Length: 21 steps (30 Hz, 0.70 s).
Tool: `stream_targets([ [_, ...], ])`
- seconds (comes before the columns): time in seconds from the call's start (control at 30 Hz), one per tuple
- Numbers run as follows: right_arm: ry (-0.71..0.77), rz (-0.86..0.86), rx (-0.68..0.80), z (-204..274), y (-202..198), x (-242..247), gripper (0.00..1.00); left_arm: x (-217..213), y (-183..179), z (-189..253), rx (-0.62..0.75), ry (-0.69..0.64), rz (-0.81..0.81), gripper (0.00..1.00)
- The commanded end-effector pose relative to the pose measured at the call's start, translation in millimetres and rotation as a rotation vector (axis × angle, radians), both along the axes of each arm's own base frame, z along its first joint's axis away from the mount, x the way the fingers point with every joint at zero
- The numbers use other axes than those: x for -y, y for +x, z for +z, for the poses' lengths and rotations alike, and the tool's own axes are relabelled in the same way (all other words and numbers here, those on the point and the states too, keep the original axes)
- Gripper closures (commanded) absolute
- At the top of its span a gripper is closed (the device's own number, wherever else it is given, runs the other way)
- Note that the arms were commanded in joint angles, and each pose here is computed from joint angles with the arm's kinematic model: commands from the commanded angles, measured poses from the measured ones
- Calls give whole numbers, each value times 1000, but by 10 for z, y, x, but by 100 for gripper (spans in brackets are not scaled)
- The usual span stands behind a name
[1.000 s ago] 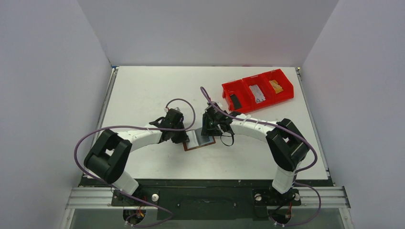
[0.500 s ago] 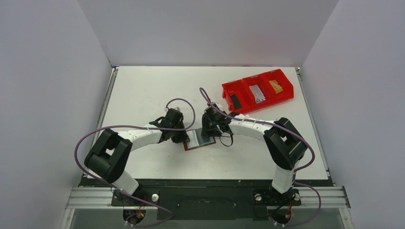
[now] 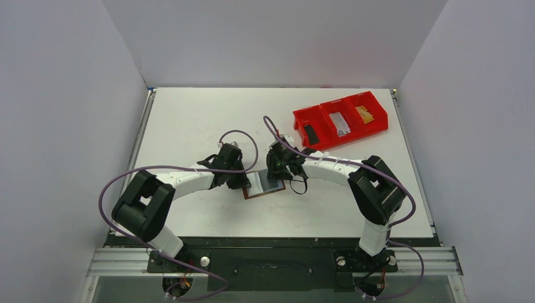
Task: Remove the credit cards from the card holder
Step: Remove the credit card from the card holder.
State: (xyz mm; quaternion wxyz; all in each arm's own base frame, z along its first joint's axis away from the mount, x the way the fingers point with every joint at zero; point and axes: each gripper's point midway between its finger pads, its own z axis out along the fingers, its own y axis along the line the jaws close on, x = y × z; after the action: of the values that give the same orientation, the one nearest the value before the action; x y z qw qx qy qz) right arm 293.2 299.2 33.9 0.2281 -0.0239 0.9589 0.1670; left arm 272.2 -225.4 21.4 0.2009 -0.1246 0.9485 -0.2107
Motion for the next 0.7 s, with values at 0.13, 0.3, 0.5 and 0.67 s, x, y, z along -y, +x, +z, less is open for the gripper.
stream_targets([
  [0.13, -45, -22, 31, -10, 29, 65, 63, -90, -98, -177, -49, 47, -5, 92],
  [0.3, -39, 0, 17, -33, -30, -10, 63, -84, -96, -186, -50, 45, -5, 92],
  [0.5, -27, 25, 20, -15, -101, -137, 63, -72, -93, -193, -52, 41, -6, 92],
  [0.67, 4, 24, 42, 145, -88, -199, 62, -73, -98, -195, -53, 41, -7, 92],
])
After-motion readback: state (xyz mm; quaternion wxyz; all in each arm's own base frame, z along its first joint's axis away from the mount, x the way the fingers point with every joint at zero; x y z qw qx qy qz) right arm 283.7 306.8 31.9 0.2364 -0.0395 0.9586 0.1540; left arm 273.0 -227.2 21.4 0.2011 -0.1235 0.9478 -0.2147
